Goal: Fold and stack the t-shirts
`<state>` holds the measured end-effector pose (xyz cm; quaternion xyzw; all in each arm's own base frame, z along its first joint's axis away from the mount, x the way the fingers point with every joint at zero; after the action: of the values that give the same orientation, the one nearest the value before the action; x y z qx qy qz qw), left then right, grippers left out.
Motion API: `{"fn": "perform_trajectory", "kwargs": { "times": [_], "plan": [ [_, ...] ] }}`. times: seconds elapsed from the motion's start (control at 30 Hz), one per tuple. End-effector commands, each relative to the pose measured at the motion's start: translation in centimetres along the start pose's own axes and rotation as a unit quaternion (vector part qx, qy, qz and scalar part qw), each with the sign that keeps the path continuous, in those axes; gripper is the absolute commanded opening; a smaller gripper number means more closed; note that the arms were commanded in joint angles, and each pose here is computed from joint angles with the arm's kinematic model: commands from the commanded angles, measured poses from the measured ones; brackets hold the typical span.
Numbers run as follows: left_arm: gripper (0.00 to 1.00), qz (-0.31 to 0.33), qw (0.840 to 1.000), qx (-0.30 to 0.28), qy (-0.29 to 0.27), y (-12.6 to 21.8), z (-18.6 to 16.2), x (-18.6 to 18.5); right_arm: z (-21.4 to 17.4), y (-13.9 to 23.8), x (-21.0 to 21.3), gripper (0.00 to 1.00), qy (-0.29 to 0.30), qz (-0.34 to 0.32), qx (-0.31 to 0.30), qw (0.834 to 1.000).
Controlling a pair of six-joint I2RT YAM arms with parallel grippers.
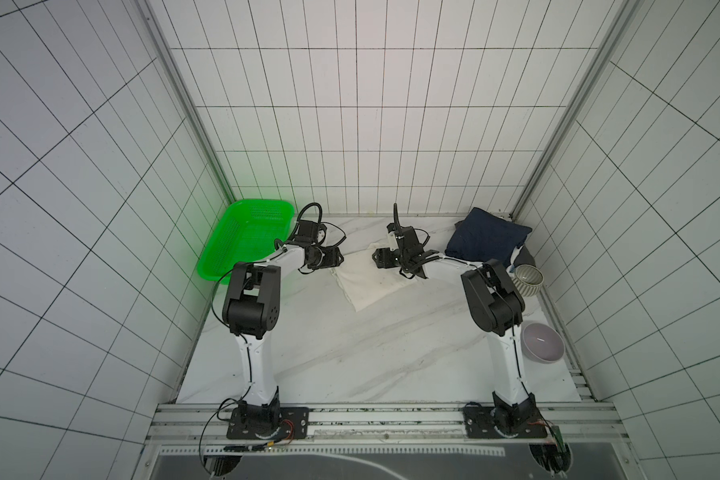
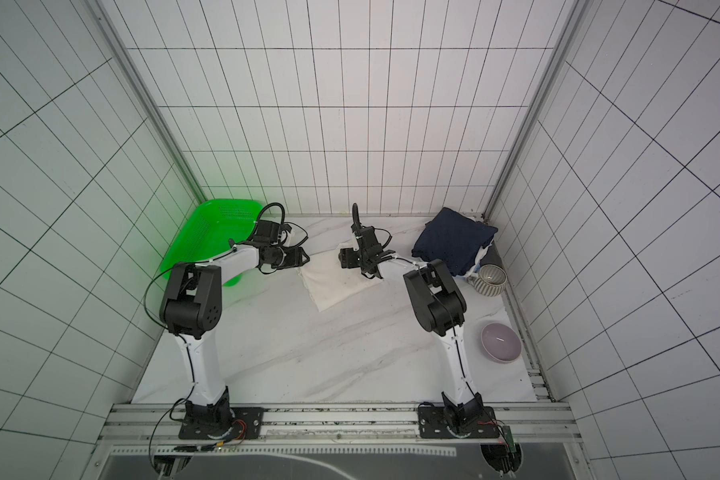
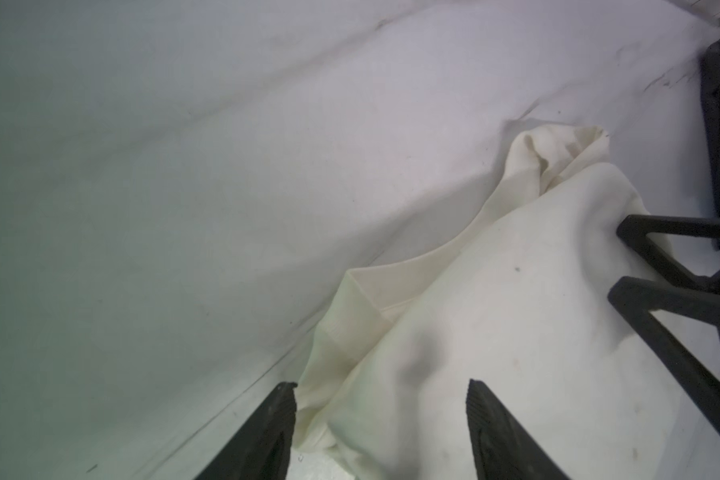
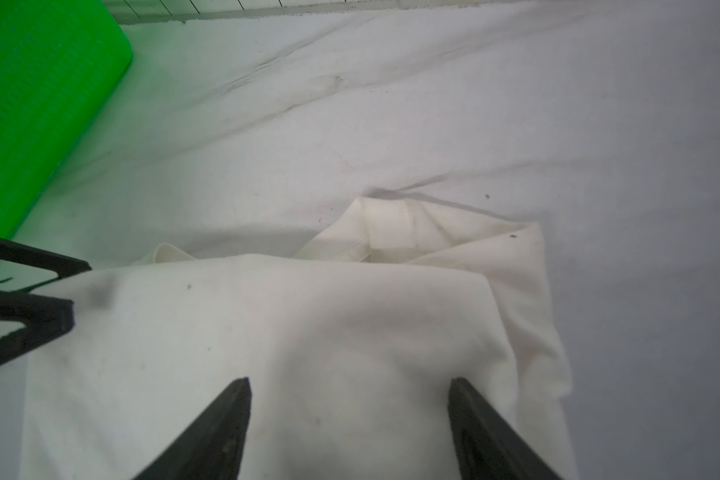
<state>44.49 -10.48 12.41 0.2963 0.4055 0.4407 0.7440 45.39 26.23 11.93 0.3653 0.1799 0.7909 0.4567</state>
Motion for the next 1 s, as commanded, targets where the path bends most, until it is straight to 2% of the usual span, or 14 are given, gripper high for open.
{"fn": "perform_trajectory", "kwargs": {
  "times": [0.0,0.07,0.17,0.33,0.43,0.53,0.6,0.67,0.73,0.8,0.87,0.97],
  "plan": [
    [0.67,-0.005,1.000,0.015,-0.022,-1.0,1.2,0.4,-0.5,-2.2,-0.5,0.86,0.007,0.027,0.035,0.999],
    [0.67,-0.009,0.999,0.022,-0.027,-1.1,1.1,0.2,-0.6,-2.2,-0.6,0.92,0.011,0.030,0.044,0.999],
    [0.67,-0.013,0.999,0.033,-0.030,-1.0,-0.3,0.0,0.7,0.1,-0.6,0.95,0.010,0.010,0.025,1.000],
    [0.60,-0.037,0.997,0.060,-0.010,-1.0,-5.2,-1.1,3.1,7.9,0.0,0.99,-0.017,-0.028,-0.034,0.999],
    [0.50,-0.059,0.997,0.053,0.016,0.0,-8.0,-2.6,1.5,11.3,-0.5,0.99,-0.057,-0.055,-0.038,0.996],
    [0.49,-0.080,0.996,0.047,0.018,0.9,-10.9,-5.7,-0.9,13.7,-1.7,0.99,-0.091,-0.082,-0.023,0.992],
    [0.48,-0.121,0.992,0.043,0.012,1.4,-12.9,-8.9,-2.2,14.7,-1.9,0.99,-0.099,-0.076,-0.010,0.992],
    [0.50,-0.161,0.986,0.040,-0.005,1.6,-14.7,-12.8,-3.8,15.5,-2.2,0.99,-0.101,-0.073,0.008,0.992],
    [0.56,-0.209,0.977,0.044,-0.028,1.8,-16.5,-17.0,-5.2,16.2,-2.8,0.98,-0.101,-0.090,0.014,0.991],
    [0.59,-0.252,0.966,0.042,-0.032,2.3,-17.1,-19.3,-5.8,17.0,-3.6,0.96,-0.106,-0.109,0.017,0.988],
    [0.62,-0.281,0.959,0.030,-0.027,3.3,-16.8,-20.0,-6.2,17.7,-4.1,0.96,-0.109,-0.124,0.020,0.986],
    [0.68,-0.271,0.962,-0.006,-0.029,6.1,-15.7,-18.9,-7.0,18.4,-3.6,0.95,-0.110,-0.096,0.026,0.989]
  ]
}}
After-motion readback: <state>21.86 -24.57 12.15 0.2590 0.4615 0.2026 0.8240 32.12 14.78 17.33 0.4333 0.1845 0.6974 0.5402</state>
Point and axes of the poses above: each gripper's point midway between its finger pads, its own y axis back along the fingers, its own x axis along the line the jaws close on, z = x × y, the point moved 9 cm from there along y, back along the fingers, and after that the axes turned 8 degrees about -y, right-handed, at the moved point
